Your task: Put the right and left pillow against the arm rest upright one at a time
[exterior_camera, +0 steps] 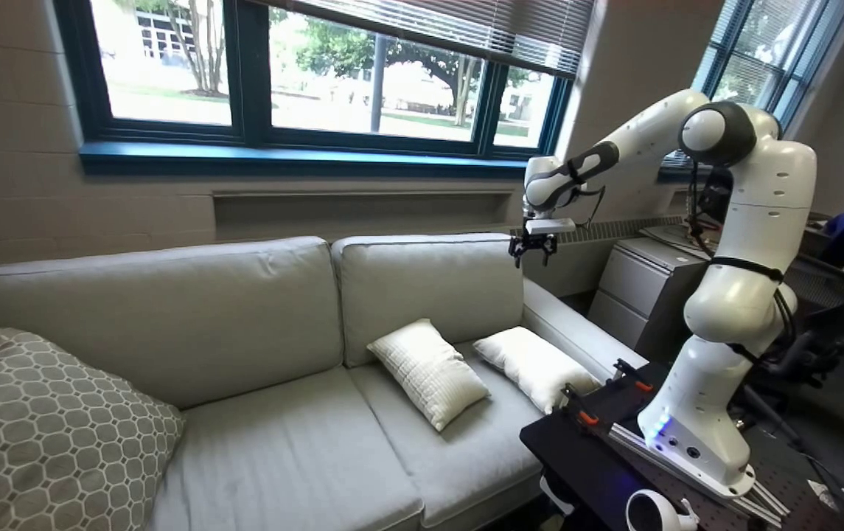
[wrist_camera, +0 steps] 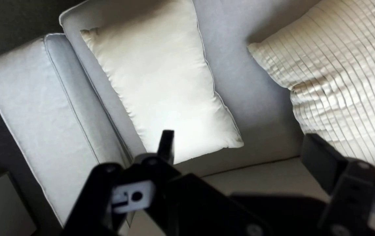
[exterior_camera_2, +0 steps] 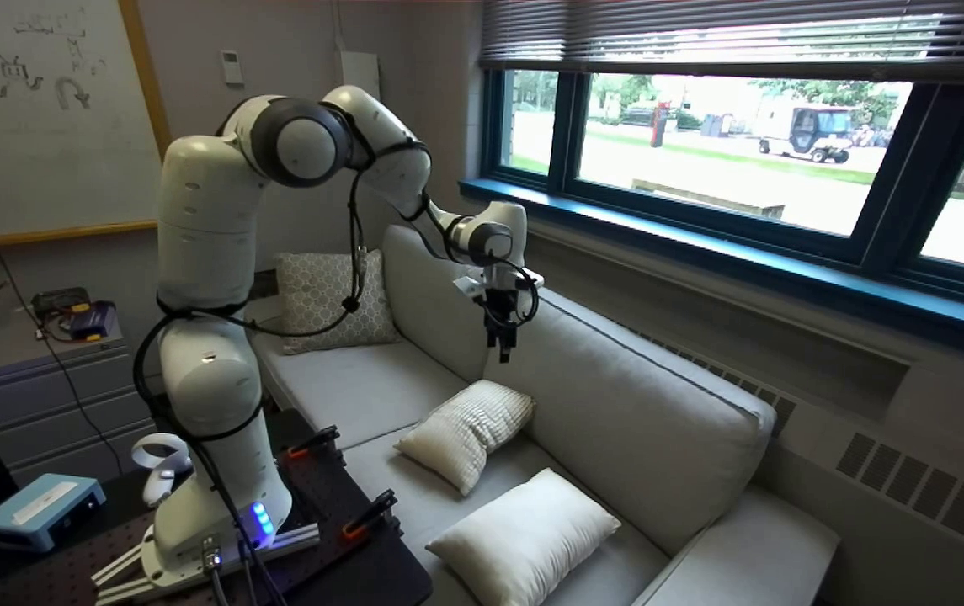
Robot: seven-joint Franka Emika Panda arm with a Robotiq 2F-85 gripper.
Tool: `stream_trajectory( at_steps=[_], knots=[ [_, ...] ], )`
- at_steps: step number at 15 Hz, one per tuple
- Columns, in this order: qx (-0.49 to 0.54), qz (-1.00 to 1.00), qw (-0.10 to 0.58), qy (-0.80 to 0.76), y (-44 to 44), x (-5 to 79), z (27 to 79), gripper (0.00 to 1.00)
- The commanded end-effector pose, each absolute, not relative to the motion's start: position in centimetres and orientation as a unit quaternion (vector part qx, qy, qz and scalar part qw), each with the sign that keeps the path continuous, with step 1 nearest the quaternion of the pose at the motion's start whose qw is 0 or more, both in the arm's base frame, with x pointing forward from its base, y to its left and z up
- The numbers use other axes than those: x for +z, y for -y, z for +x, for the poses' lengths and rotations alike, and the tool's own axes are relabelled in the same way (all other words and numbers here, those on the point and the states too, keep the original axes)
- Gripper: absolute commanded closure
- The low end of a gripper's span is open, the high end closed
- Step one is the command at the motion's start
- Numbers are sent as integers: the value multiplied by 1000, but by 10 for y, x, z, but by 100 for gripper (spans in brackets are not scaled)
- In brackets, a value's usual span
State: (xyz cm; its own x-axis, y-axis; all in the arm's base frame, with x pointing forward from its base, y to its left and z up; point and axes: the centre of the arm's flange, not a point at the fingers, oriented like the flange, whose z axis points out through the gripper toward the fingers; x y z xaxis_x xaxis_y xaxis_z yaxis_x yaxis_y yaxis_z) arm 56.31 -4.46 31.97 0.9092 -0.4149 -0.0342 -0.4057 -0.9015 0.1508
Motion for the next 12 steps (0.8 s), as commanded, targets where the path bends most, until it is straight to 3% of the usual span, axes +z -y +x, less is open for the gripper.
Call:
stream_trajectory(
  at_steps=[1, 5, 12],
  knots=[
    [-29, 975, 70, 208, 42, 324, 563, 0],
    [-20, 976, 69, 206, 37, 338, 561, 0],
    [-94, 969, 97, 209, 86, 303, 669, 0]
  ],
)
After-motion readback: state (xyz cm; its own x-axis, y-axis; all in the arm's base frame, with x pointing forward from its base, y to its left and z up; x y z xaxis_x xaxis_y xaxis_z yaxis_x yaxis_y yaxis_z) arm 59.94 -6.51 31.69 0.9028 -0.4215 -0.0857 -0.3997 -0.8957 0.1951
